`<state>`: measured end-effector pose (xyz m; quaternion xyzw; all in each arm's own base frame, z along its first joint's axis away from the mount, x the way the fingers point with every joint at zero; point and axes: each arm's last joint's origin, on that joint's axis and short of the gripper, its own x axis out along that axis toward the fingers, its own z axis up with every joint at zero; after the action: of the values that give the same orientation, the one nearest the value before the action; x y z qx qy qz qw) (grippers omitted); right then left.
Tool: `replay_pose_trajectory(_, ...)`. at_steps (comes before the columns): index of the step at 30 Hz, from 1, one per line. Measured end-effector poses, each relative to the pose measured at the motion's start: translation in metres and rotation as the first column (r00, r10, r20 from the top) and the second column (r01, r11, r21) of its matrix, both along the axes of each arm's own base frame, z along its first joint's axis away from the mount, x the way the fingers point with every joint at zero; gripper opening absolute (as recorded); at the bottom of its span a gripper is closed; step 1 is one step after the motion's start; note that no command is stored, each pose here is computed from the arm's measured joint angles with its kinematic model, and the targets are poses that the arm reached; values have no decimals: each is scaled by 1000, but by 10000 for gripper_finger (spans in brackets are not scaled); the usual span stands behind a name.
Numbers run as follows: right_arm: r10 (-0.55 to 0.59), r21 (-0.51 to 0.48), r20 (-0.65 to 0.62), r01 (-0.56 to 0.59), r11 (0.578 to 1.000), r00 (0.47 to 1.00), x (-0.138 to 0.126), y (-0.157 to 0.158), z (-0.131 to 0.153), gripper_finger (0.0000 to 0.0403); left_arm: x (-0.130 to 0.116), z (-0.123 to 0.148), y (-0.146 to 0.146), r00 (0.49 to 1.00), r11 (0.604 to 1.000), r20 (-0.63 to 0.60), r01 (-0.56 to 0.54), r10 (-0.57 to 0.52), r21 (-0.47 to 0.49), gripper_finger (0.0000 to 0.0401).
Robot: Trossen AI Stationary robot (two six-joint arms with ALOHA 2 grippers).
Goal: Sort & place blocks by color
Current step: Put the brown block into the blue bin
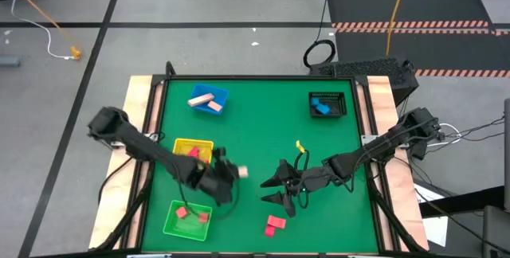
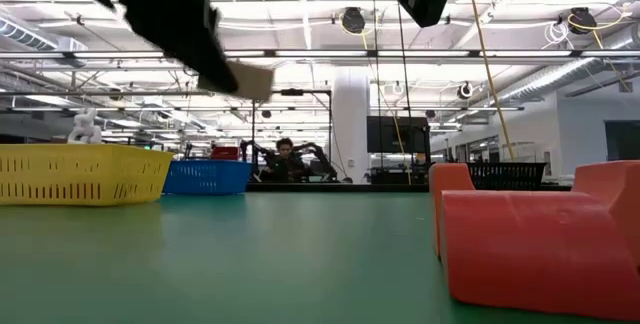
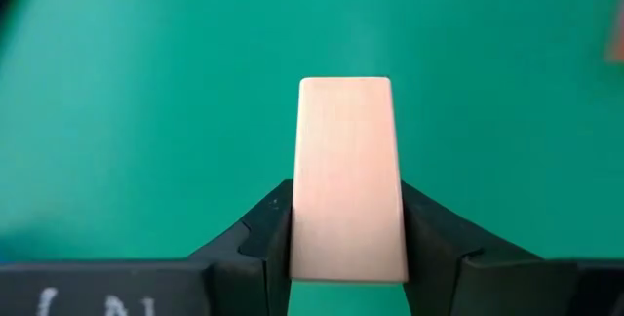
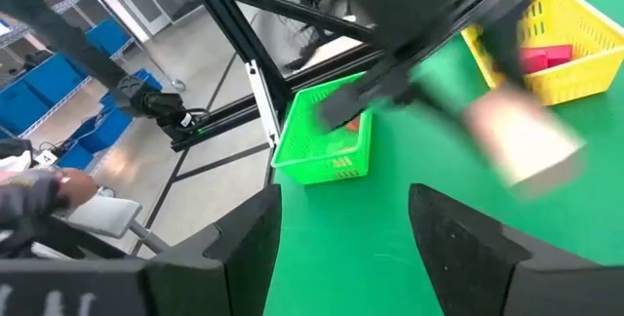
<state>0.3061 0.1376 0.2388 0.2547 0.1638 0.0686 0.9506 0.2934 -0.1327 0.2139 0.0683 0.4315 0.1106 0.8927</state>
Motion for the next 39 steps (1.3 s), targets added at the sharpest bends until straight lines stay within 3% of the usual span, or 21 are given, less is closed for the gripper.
replay_pose_trajectory(4, 0, 1, 2, 0, 1000, 1000, 0, 0, 0, 215, -22, 5, 48, 990, 990, 20, -140, 140, 12, 136)
replay_pose_trajectory(8, 0, 2, 4, 0, 1000, 1000, 0, 0, 0, 215, -45, 4, 102, 953, 954, 55, -300, 299, 14, 136)
replay_pose_trajectory(15, 0, 2, 4, 0, 1000, 1000, 0, 0, 0, 215, -71, 5, 181, 812, 828, 188, -560, 553, -20, 139)
replay_pose_trajectory(19, 0, 2, 4, 0, 1000, 1000, 0, 0, 0, 215, -79, 2, 214, 733, 750, 190, -661, 653, -32, 137)
replay_pose_trajectory(26, 0, 2, 4, 0, 1000, 1000, 0, 0, 0, 215, -85, -10, 248, 685, 697, 137, -713, 716, -78, 149)
replay_pose_trajectory(30, 0, 2, 4, 0, 1000, 1000, 0, 0, 0, 215, -84, -15, 256, 682, 691, 113, -714, 722, -109, 151)
replay_pose_trajectory(34, 0, 2, 4, 0, 1000, 1000, 0, 0, 0, 215, -84, -18, 257, 649, 658, 109, -737, 753, -152, 154)
replay_pose_trajectory(39, 0, 2, 4, 0, 1000, 1000, 0, 0, 0, 215, -83, -17, 258, 637, 649, 125, -742, 761, -168, 200)
